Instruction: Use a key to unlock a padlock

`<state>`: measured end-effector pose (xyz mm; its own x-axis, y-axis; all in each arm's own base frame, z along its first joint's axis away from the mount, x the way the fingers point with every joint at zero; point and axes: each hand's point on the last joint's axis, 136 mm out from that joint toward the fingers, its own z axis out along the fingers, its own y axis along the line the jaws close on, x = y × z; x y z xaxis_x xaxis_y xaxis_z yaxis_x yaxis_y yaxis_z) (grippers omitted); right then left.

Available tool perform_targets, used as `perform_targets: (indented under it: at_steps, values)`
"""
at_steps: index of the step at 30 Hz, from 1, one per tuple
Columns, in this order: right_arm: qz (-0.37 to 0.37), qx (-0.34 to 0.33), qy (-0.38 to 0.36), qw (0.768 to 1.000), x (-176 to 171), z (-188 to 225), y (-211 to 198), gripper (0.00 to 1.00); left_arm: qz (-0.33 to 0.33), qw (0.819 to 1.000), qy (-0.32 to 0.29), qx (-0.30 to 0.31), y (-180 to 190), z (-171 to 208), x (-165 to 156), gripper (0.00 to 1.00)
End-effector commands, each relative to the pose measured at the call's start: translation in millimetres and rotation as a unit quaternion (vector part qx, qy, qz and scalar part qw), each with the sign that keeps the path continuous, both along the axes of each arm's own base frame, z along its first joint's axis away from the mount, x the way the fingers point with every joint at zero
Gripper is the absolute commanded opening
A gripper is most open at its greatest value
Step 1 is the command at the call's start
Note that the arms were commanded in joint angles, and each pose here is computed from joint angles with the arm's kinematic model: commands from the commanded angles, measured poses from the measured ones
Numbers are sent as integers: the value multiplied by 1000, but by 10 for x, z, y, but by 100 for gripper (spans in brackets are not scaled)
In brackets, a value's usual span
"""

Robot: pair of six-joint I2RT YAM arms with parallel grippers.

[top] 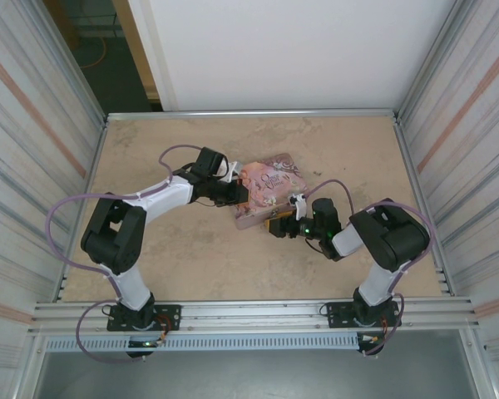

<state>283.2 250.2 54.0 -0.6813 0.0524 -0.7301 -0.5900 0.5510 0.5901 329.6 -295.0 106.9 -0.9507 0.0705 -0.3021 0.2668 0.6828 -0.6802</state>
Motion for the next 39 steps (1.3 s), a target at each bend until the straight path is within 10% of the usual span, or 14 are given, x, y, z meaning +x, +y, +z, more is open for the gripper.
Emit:
perform_targets:
  at_steps: [1, 16, 39]
  values:
    - [27, 34, -49, 998, 39, 239, 149, 66, -6, 1000, 9, 25, 24, -167, -13, 5]
    - [47, 49, -95, 993, -42, 377, 160, 60, -7, 1000, 12, 28, 34, -190, -32, 4]
    - [32, 0, -65, 997, -34, 130, 62, 25, -4, 999, 14, 31, 54, -208, -45, 4]
